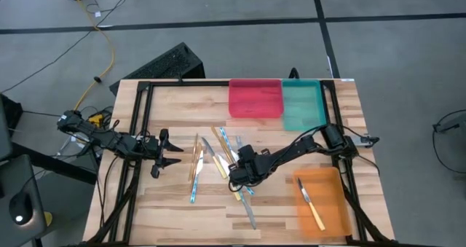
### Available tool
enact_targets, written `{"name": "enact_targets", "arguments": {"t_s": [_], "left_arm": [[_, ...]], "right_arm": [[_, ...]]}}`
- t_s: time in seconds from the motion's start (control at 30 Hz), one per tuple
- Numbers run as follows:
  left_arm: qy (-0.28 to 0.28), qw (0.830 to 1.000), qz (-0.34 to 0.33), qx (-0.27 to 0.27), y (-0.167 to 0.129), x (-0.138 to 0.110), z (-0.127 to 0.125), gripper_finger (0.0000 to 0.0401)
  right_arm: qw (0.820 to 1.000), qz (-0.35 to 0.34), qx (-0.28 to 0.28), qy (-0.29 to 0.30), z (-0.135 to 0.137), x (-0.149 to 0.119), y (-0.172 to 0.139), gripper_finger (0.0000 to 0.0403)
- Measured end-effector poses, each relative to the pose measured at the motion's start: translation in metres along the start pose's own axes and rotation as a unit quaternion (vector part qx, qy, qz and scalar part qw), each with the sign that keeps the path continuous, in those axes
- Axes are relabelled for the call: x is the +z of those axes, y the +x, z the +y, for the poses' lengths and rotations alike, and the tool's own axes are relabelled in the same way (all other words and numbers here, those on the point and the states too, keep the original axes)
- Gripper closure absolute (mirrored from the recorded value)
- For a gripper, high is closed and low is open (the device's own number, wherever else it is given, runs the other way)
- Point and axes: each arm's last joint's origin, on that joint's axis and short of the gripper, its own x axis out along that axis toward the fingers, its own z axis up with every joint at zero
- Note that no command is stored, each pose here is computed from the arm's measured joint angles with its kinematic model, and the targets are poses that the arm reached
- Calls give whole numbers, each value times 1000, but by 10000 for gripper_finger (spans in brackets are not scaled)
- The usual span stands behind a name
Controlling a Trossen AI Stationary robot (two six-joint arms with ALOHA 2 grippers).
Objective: Sort silverware by color (type)
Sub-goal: Put the yellow knife into the orange bin
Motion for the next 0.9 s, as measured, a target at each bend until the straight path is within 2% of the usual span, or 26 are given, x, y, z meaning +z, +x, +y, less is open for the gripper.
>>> {"name": "enact_targets", "arguments": {"t_s": [0.2,0.47,0.73,0.9], "left_arm": [[0,1000,0,0,0,0,0,232],[0,1000,0,0,0,0,0,232],[0,1000,0,0,0,0,0,232],[0,1000,0,0,0,0,0,232]], "right_arm": [[1000,3,-2,-6,0,-1,0,365],[998,20,-21,-47,2,3,-10,365],[992,36,-57,-108,5,24,-30,365],[990,31,-61,-122,4,35,-47,365]]}}
